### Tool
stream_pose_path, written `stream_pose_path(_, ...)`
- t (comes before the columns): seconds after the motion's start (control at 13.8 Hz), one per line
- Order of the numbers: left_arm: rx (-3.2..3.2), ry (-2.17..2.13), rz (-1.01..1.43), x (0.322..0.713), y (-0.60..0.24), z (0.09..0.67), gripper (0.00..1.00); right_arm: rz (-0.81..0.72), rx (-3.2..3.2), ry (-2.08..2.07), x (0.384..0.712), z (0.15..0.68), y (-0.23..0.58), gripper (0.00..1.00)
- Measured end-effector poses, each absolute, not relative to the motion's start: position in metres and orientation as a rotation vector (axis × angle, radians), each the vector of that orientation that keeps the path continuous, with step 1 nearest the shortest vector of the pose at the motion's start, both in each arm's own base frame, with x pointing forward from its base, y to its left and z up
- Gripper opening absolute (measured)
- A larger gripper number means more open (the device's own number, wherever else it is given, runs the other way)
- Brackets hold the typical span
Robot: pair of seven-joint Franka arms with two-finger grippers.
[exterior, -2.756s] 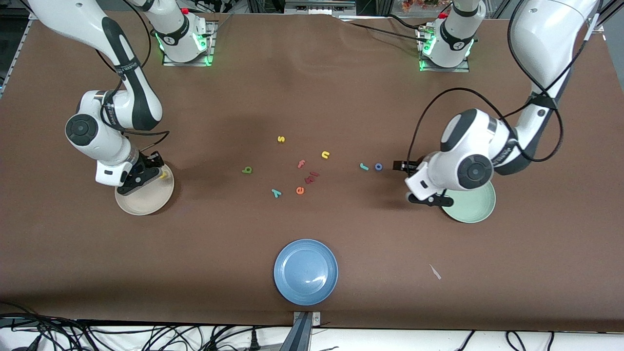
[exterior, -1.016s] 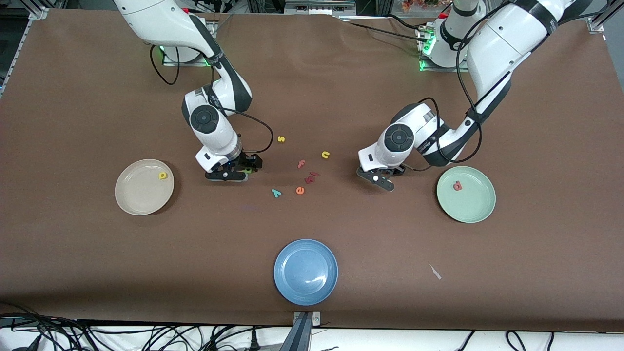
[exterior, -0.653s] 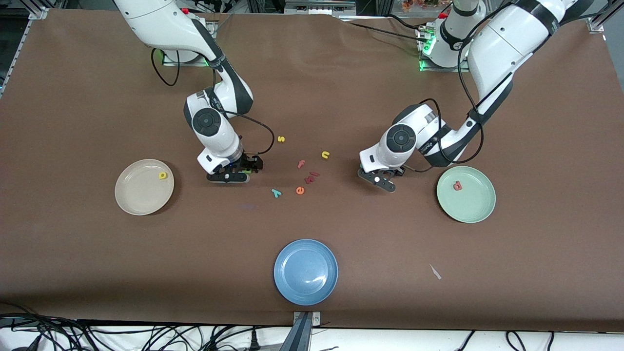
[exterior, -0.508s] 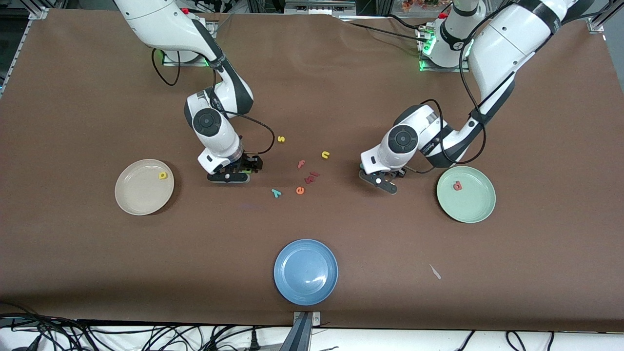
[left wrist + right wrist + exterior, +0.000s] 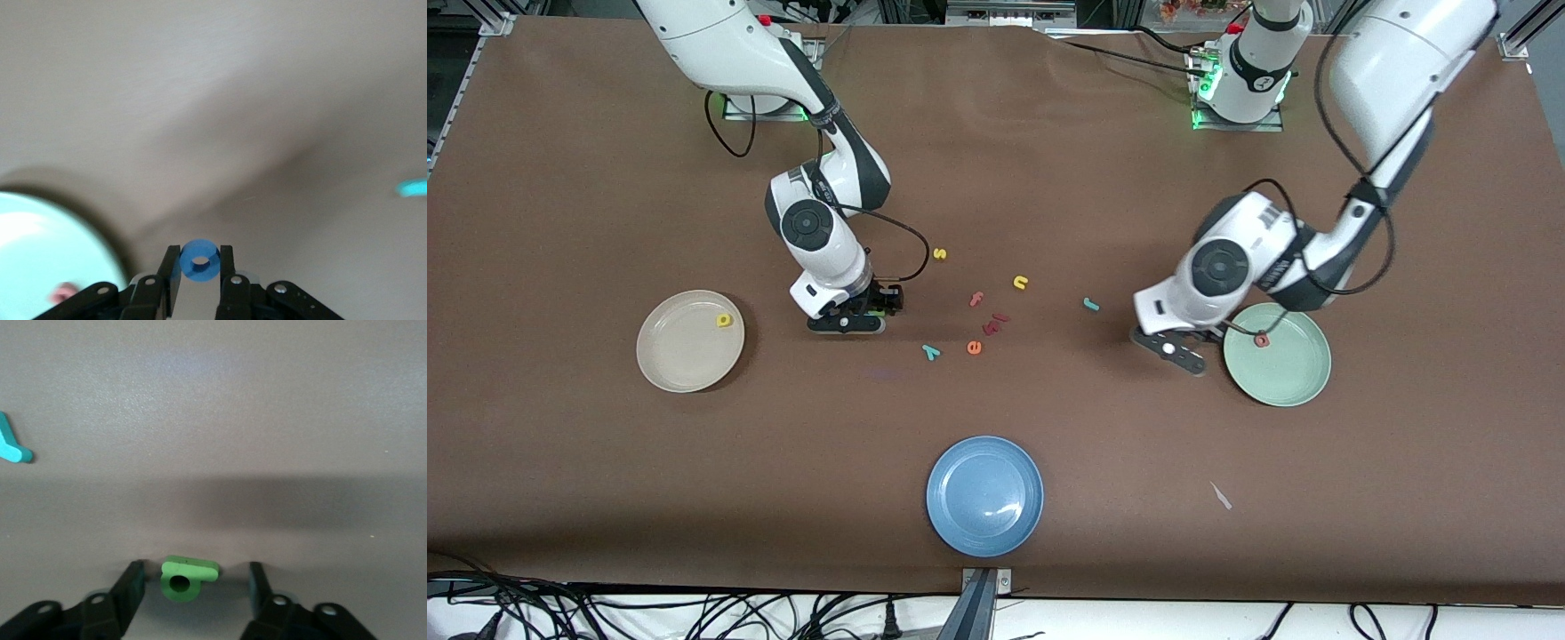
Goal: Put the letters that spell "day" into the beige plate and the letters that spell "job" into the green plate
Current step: 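Set the blue o and green letter onto the green and white plates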
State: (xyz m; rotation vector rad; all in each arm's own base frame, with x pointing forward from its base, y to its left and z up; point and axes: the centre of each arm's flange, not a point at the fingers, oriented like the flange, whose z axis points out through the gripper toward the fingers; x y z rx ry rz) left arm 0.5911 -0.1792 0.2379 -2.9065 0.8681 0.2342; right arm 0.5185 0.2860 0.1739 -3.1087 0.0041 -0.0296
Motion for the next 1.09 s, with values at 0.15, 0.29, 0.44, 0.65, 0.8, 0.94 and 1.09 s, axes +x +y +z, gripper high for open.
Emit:
stream_pose_path(0.15,-2.903,0.942,0.255,0.606,-0.117,0.237,0.28,-0.034,-3.107,0.002,0.519,0.175,0.287,0.57)
stream_pose_path(0.29,-2.9,1.003,0.267,0.614,-0.067,0.237,0.28,-0.034,-3.107,0.002,0.519,0.175,0.287,0.55)
stream_pose_path(0.44,-2.904,1.026,0.277,0.616,-0.037,0.235,0.28,-0.036,-3.107,0.0,0.52,0.176,0.287,0.52)
stream_pose_path(0.65,-2.934,1.002,0.312,0.614,-0.008,0.221,0.28,-0.039,-3.106,-0.003,0.52,0.177,0.288,0.42)
stream_pose_path(0.8,-2.972,0.989,0.341,0.611,0.016,0.201,0.28,-0.039,-3.106,-0.004,0.52,0.177,0.288,0.41)
stream_pose_path(0.94,-3.003,0.985,0.35,0.608,0.032,0.187,0.33,-0.04,-3.105,-0.006,0.52,0.177,0.289,0.37)
stream_pose_path(1.09,-3.005,1.004,0.35,0.608,0.031,0.185,0.48,-0.039,-3.105,-0.007,0.52,0.178,0.289,0.37)
